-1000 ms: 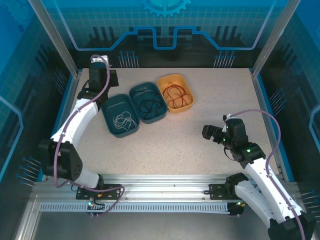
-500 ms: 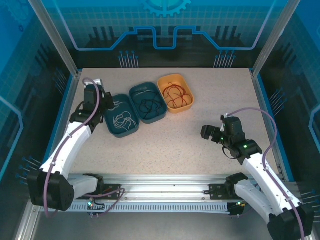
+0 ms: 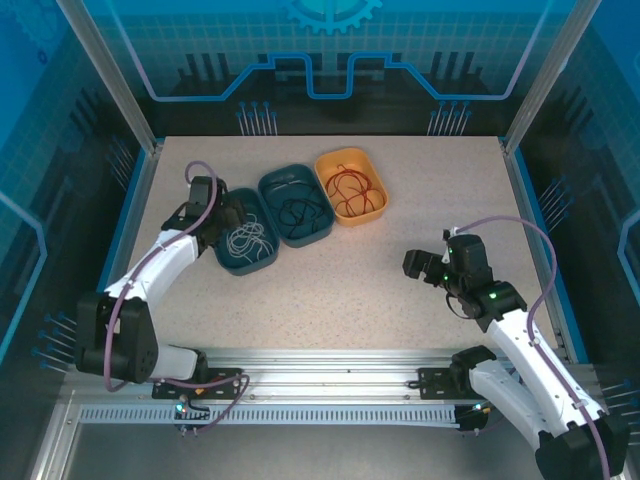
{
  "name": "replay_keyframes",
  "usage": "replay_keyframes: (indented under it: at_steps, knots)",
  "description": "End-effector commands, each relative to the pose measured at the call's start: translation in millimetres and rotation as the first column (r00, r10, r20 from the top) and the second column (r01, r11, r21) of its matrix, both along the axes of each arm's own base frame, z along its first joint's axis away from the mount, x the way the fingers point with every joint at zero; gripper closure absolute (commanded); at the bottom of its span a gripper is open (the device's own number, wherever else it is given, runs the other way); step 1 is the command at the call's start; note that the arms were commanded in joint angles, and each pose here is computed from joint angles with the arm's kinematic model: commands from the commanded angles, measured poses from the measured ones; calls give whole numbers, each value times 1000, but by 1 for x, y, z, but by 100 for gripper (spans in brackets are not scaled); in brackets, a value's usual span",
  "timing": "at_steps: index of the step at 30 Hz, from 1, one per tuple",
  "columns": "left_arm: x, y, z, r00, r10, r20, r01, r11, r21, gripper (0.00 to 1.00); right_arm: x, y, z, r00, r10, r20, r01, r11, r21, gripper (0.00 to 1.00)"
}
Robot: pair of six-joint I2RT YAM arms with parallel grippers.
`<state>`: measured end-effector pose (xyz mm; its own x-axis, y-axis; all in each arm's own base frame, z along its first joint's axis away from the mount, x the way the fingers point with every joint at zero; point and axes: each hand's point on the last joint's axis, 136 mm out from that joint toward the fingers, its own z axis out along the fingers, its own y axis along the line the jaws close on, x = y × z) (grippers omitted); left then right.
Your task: Untangle the cables
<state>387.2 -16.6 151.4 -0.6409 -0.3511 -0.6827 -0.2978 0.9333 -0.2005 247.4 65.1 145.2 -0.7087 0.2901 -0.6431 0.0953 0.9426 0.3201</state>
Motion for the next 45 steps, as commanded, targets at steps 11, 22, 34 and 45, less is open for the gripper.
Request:
replay_keyframes:
  at_steps: [11,22,34,45]
  knots:
    - [-23,25,45,945,-8,328,-44,988,151,1,25,-28,23,973,4,230,49,973,-225,0]
    - [-29,18,15,856,-162,491,39,967,251,1,41,-45,28,887,61,458,128,920,-370,0]
    - [-22,4,-20,793,-289,537,171,951,259,1,58,-53,16,871,131,473,124,874,-470,0]
    - [-4,32,-50,853,-172,494,116,983,142,1,76,-59,1,849,124,513,134,890,-436,0]
